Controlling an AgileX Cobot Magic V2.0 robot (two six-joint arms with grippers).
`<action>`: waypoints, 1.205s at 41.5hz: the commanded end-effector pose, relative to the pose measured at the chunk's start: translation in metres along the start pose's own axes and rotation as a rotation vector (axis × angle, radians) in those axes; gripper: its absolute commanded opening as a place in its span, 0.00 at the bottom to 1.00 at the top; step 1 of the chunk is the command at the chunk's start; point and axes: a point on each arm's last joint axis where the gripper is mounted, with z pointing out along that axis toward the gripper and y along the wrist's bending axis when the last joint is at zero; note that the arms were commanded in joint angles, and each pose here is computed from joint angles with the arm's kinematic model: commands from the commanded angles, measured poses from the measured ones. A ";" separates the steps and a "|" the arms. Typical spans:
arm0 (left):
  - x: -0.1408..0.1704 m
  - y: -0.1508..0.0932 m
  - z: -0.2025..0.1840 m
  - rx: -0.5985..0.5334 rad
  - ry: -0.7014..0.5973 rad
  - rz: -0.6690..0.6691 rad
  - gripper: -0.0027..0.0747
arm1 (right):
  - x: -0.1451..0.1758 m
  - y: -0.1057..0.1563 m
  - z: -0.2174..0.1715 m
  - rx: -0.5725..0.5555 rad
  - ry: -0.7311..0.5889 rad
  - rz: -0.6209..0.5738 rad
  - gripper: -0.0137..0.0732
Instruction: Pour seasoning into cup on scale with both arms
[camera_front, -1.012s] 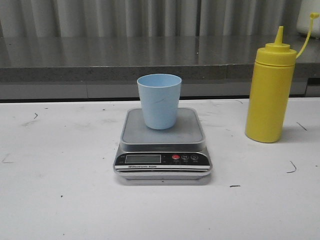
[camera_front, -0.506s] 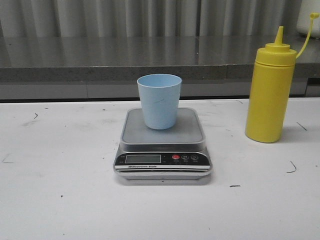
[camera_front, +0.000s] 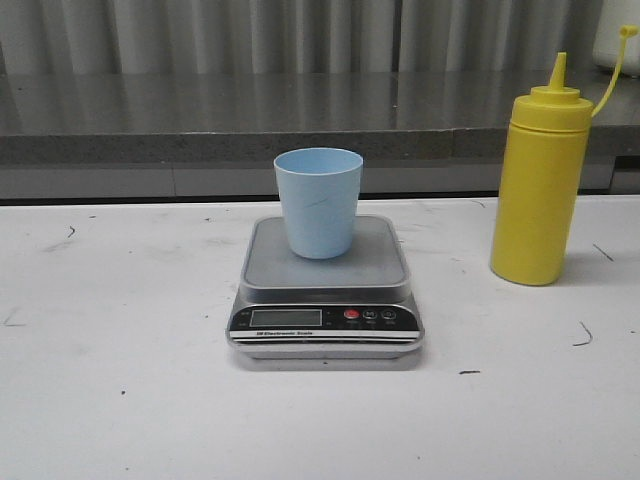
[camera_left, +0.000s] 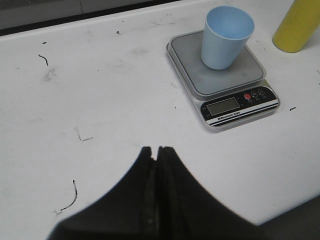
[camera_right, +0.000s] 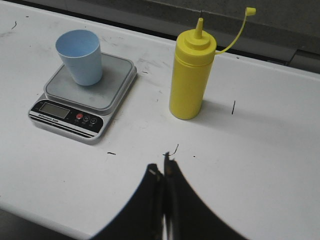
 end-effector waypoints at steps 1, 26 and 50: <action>-0.012 0.000 -0.012 0.011 -0.126 -0.017 0.01 | -0.013 -0.001 -0.006 0.005 -0.092 -0.017 0.08; 0.110 0.028 0.008 -0.285 -0.666 -0.123 0.01 | -0.013 -0.001 -0.006 0.005 -0.092 -0.017 0.08; 0.143 0.031 0.025 -0.317 -0.778 -0.120 0.01 | -0.013 -0.001 -0.006 0.005 -0.092 -0.017 0.08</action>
